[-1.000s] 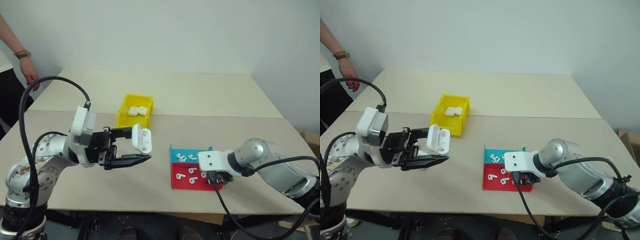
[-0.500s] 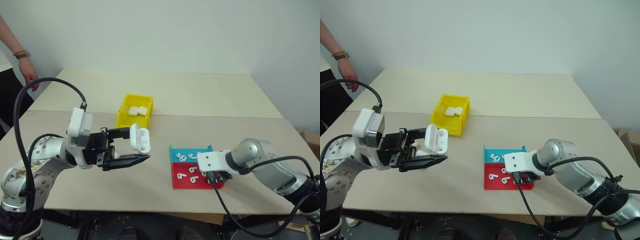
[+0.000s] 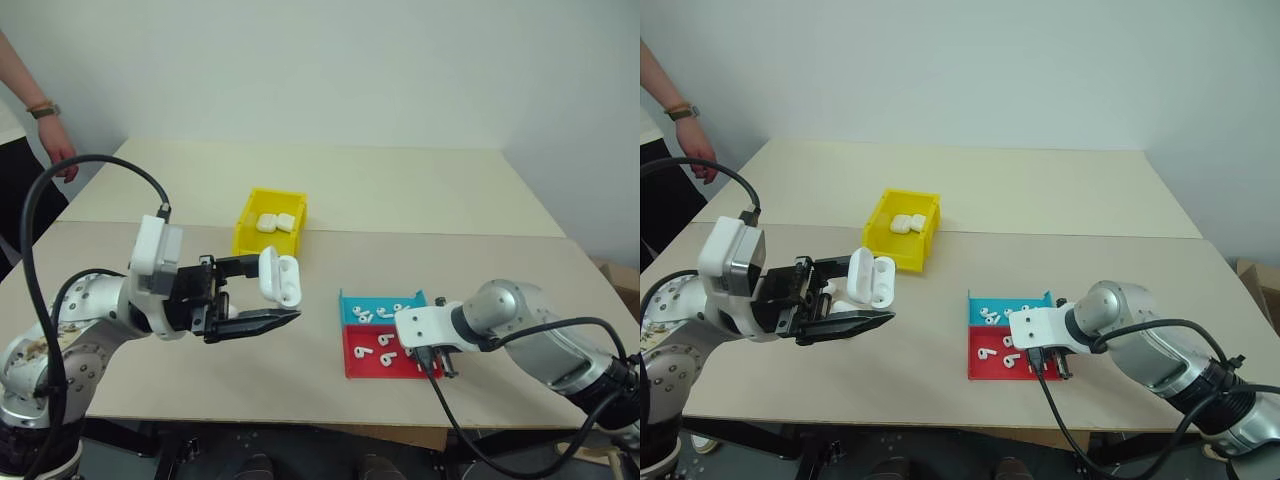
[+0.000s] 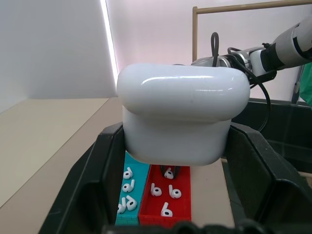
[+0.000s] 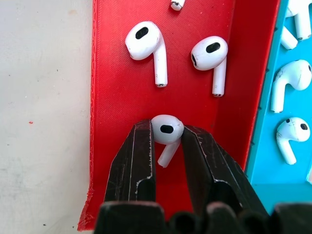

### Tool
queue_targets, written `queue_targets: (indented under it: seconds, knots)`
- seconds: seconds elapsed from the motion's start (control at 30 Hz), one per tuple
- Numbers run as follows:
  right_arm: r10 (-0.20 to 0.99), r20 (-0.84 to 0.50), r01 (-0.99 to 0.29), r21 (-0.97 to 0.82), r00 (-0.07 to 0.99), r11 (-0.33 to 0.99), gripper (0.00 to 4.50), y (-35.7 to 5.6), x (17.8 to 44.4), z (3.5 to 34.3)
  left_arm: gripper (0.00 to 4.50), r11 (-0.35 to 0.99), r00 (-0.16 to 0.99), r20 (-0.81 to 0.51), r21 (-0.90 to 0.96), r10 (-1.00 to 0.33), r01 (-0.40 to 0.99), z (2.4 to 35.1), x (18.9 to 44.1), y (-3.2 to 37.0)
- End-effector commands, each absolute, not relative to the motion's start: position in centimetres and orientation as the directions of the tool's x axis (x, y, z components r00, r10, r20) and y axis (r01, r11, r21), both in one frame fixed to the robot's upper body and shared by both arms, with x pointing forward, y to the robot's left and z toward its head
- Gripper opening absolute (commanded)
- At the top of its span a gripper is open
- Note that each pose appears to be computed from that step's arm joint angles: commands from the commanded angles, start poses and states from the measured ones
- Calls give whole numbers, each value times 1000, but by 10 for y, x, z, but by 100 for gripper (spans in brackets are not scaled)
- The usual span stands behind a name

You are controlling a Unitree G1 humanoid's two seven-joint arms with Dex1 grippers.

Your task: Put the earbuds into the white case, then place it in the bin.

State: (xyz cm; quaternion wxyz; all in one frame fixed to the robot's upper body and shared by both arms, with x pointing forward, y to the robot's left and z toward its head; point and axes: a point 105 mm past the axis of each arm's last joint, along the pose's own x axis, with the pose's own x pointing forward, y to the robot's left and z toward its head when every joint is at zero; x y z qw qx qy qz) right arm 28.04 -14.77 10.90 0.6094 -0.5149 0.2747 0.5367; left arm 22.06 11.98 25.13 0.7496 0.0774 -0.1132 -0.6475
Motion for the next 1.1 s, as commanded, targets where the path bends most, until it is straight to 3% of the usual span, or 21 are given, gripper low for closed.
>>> queue_targets:
  seconds: [0.03, 0.23, 0.37, 0.53, 0.73, 0.87, 1.1]
  knots:
    - [399, -875, -943, -327, 276, -64, 63, -148, 278, 116, 278, 137, 118, 79, 309, -990, 941, 261, 215, 119]
    - [621, -726, -952, -278, 295, 128, 63, -142, 271, 163, 278, 117, 92, 99, 286, -991, 951, 262, 219, 117]
    - [854, -338, -908, -286, 395, 306, 63, -135, 273, 217, 278, 95, 59, 138, 269, -989, 958, 269, 224, 113]
    - [921, 1, -899, -220, 389, 379, 63, -129, 264, 258, 278, 57, 14, 167, 256, -986, 965, 274, 229, 110]
    - [928, 265, -944, -127, 262, 303, 63, -115, 254, 300, 278, 42, 2, 183, 218, -983, 975, 274, 238, 108]
    - [924, 343, -964, -137, 170, 228, 63, -97, 245, 320, 278, 22, -16, 182, 202, -983, 979, 272, 241, 104]
    - [941, 319, -969, -174, 112, 174, 63, -64, 243, 322, 278, -16, -56, 183, 212, -982, 977, 271, 245, 97]
